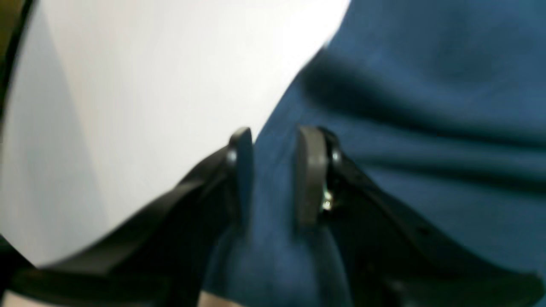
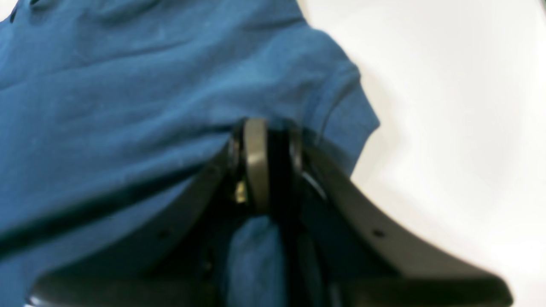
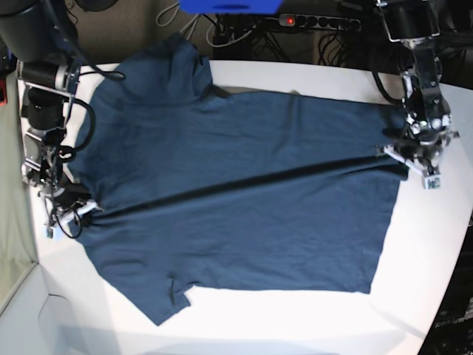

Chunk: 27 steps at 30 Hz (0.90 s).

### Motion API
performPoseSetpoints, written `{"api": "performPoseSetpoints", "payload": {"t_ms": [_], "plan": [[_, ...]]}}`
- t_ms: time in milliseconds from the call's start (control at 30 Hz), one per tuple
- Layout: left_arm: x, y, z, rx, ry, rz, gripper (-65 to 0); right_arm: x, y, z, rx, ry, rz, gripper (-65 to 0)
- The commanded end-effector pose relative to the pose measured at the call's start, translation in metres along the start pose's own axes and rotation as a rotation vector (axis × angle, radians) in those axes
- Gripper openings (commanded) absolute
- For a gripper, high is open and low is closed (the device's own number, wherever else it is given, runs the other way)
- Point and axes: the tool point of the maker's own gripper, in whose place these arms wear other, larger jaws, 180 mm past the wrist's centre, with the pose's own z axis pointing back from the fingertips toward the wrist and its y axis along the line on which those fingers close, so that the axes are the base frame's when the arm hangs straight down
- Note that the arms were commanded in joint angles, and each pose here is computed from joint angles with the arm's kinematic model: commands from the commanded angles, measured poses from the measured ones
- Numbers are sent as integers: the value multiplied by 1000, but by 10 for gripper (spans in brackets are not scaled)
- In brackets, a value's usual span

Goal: Layout the t-shirt on the table in an organized manner, then fold the t-shirt properly
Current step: 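Grasp the shirt's side edges with both grippers and pull them apart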

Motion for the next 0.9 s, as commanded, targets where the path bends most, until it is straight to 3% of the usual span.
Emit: {"api": "performPoseSetpoints", "payload": {"t_ms": [0, 133, 233, 533, 733, 867], "plan": [[38, 0, 11, 2, -115, 5, -473, 21, -8, 7, -8, -53, 31, -591], [83, -10, 38, -17, -262, 3, -471, 37, 7, 34, 10, -154, 142, -591], [110, -17, 37, -30, -311, 34, -471, 43, 33, 51, 46, -218, 192, -591], [93, -72, -49, -118, -83, 19, -471, 18, 61, 106, 68, -200, 301, -591], [79, -86, -82, -125, -109, -14, -472, 8, 72, 142, 55, -210, 311, -591], [72, -76, -98, -101, -130, -8, -472, -7, 79, 154, 56, -183, 304, -591]]}}
